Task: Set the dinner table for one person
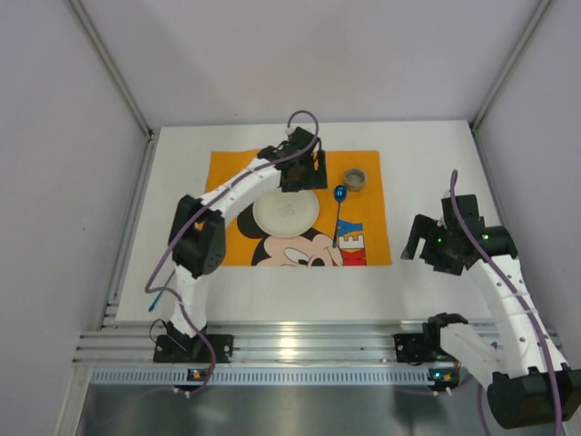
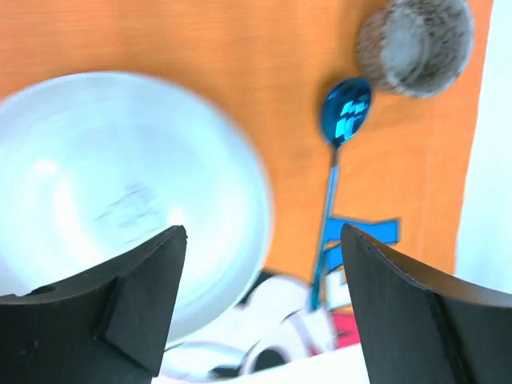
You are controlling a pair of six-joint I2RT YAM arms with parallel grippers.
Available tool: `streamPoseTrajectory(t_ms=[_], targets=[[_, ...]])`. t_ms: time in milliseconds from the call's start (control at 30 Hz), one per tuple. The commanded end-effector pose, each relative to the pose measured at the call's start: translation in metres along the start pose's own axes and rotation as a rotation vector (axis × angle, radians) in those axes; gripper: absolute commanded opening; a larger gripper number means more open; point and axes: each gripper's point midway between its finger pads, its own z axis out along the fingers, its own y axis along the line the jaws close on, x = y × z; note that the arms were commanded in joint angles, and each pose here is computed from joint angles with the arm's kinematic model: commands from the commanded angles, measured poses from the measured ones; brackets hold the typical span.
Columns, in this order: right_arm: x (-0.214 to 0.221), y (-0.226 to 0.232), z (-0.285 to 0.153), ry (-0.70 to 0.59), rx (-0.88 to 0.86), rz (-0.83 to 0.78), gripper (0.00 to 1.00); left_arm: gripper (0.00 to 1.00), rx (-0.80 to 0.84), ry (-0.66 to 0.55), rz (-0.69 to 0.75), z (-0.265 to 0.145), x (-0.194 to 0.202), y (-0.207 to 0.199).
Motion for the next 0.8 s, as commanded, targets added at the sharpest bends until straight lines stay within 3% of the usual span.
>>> streamPoseTrajectory(t_ms=[0, 33, 167, 267, 433, 767], targets=[[-0.012, 0.007, 0.000, -0.036, -0.022, 0.011, 0.88, 0.83, -0.063, -0.061, 0.047, -0.067, -0.022, 0.075], [-0.013, 0.007, 0.001, -0.034, -0.022, 0.014, 0.88, 0.83, -0.163, 0.026, 0.023, -0.060, 0.016, 0.121], [-0.014, 0.012, 0.006, -0.026, -0.042, 0.015, 0.88, 0.82, -0.388, 0.081, -0.300, -0.102, 0.053, 0.279], [-0.014, 0.014, 0.010, -0.015, -0.050, 0.007, 0.88, 0.81, -0.487, 0.101, -0.383, -0.131, 0.077, 0.342], [-0.015, 0.016, 0.017, 0.001, -0.053, -0.009, 0.87, 0.79, -0.672, 0.195, -0.343, -0.154, 0.104, 0.387], [-0.015, 0.018, 0.015, 0.009, -0.058, -0.039, 0.87, 0.76, -0.660, 0.270, -0.410, -0.129, 0.124, 0.393]])
